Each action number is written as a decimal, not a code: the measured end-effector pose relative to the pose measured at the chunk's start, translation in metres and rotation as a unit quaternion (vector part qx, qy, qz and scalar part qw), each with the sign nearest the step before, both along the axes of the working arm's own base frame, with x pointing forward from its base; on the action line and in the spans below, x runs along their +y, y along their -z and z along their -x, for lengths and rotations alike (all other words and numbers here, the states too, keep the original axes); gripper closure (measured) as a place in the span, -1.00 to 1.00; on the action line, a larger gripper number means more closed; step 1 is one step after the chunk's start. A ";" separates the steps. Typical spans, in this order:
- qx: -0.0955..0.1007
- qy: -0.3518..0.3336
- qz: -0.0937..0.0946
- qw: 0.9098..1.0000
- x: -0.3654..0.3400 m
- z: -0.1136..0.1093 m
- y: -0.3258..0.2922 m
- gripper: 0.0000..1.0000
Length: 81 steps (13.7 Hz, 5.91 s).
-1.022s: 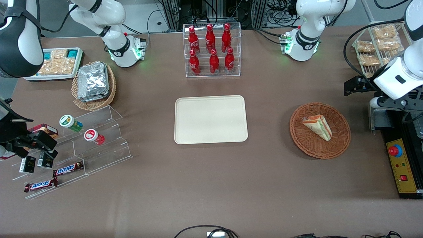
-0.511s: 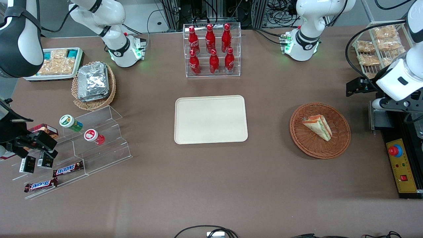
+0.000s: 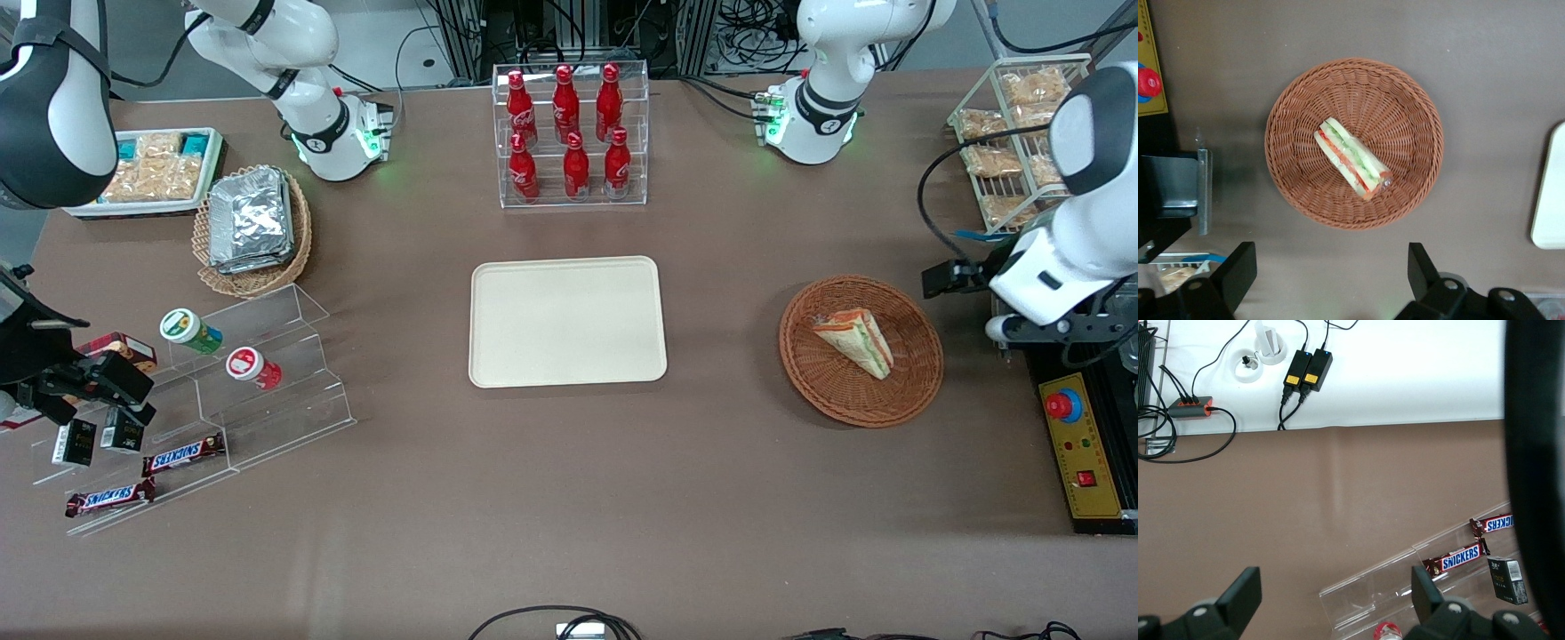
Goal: Place sandwich from basket to tray
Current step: 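Lower the open left gripper around the wrapped sandwich in the basket, then close the left gripper on the sandwich, then lift the sandwich out of the basket and carry it toward the tray, then lower the sandwich onto the cream tray with the left gripper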
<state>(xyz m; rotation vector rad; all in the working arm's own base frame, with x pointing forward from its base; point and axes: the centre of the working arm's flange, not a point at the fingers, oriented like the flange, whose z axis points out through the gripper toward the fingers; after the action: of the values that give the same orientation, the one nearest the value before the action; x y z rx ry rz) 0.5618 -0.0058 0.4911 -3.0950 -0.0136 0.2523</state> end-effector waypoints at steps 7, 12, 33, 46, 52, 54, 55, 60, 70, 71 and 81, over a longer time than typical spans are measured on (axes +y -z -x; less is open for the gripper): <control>-0.039 -0.148 -0.020 0.988 -0.003 0.026 0.082 -1.00; -0.062 -0.235 -0.024 0.970 -0.004 0.048 0.138 -1.00; -0.089 -0.351 -0.009 0.932 -0.007 0.079 0.255 -0.47; -0.054 -0.255 -0.029 0.965 -0.013 0.052 0.147 0.62; -0.049 -0.116 -0.027 0.992 -0.129 0.045 0.071 0.62; -0.049 -0.070 -0.024 0.996 -0.177 0.058 0.073 0.62; -0.048 -0.050 -0.022 0.997 -0.197 0.064 0.074 0.62; -0.070 0.046 -0.014 0.996 -0.281 0.094 0.084 0.62; -0.054 0.084 -0.015 0.995 -0.379 0.140 0.153 0.62; -0.049 0.083 -0.020 0.995 -0.388 0.143 0.165 0.62; -0.026 0.063 -0.038 0.997 -0.444 0.149 0.248 0.62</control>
<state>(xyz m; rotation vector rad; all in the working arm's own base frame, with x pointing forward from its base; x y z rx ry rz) 0.4123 -0.4502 0.2434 -3.0111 0.1658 0.1630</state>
